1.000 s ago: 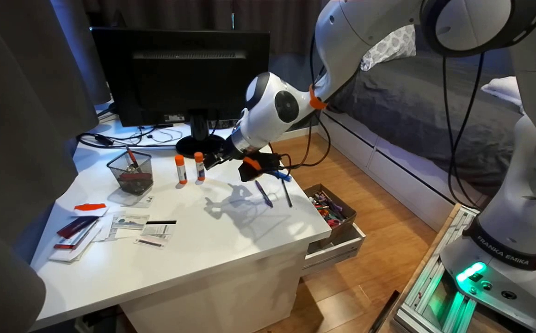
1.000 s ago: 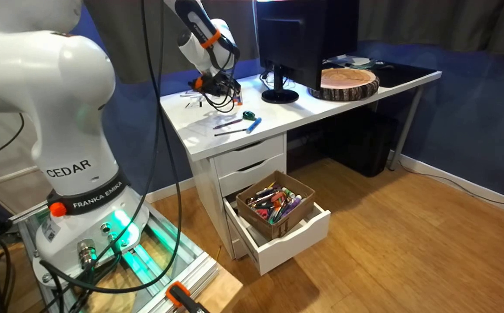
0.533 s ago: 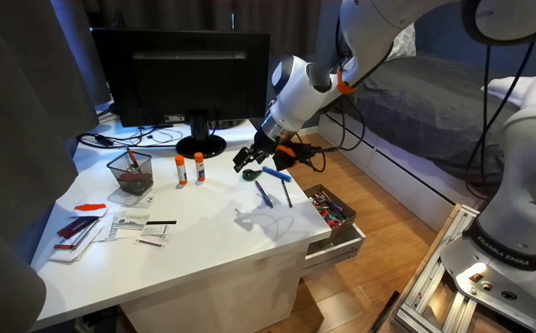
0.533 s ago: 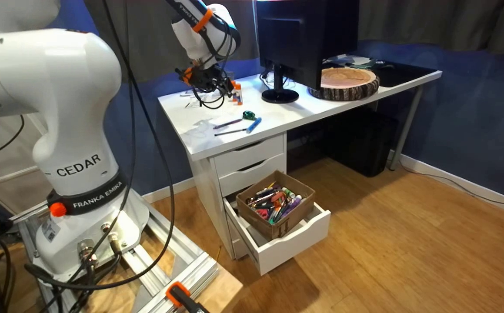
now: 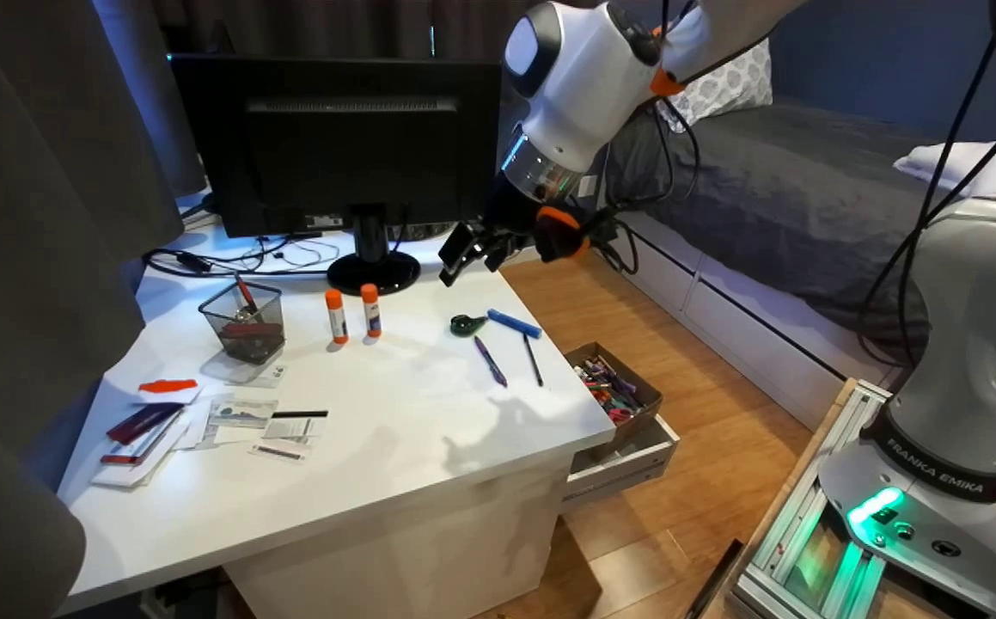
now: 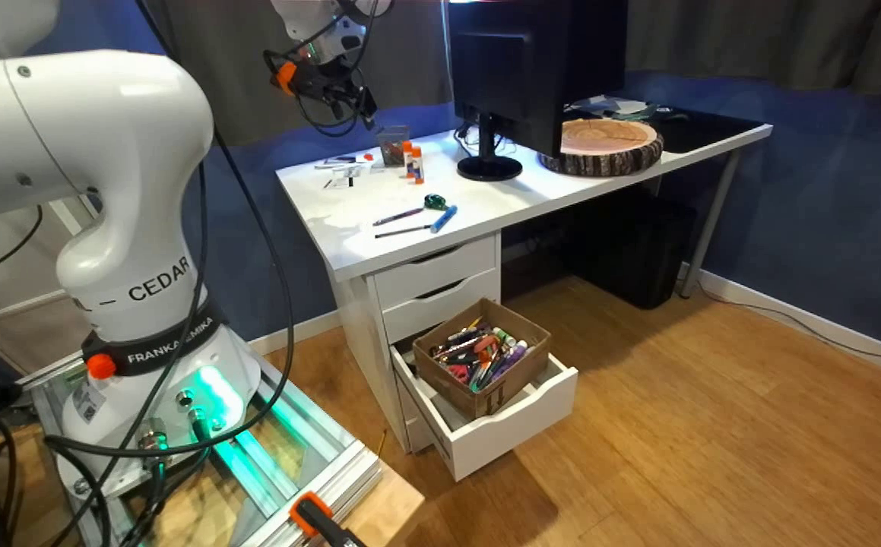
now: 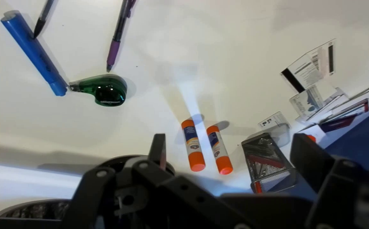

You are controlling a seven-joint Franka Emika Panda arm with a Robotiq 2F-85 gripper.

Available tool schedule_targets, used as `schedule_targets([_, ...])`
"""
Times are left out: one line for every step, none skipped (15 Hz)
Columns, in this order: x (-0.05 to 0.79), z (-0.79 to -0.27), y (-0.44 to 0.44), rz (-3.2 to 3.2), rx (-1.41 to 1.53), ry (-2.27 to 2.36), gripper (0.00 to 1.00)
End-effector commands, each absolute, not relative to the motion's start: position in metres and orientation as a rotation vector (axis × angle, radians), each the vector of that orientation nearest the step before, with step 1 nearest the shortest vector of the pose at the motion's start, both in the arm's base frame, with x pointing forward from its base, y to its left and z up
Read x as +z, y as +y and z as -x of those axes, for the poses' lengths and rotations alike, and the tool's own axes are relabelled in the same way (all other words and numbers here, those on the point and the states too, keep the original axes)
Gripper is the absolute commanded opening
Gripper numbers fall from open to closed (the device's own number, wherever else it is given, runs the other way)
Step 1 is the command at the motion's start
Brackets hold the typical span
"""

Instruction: Flip the stick of glue on the right over

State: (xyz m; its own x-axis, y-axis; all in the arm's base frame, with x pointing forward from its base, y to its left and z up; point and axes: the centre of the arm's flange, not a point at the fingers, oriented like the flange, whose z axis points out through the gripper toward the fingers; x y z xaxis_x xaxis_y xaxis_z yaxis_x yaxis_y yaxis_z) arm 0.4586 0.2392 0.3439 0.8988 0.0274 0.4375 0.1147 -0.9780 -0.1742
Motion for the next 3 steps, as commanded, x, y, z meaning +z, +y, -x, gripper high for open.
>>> schedule_targets([0.3456,-0.4568,0.2431,2.864,-0.653,-0.123,1.0])
schedule_targets([0.3452,-0.4561,0.2446,2.865,-0.652,-0.128,1.0])
schedule_targets([0.3447,-0.4561,0.2446,2.866,-0.652,-0.128,1.0])
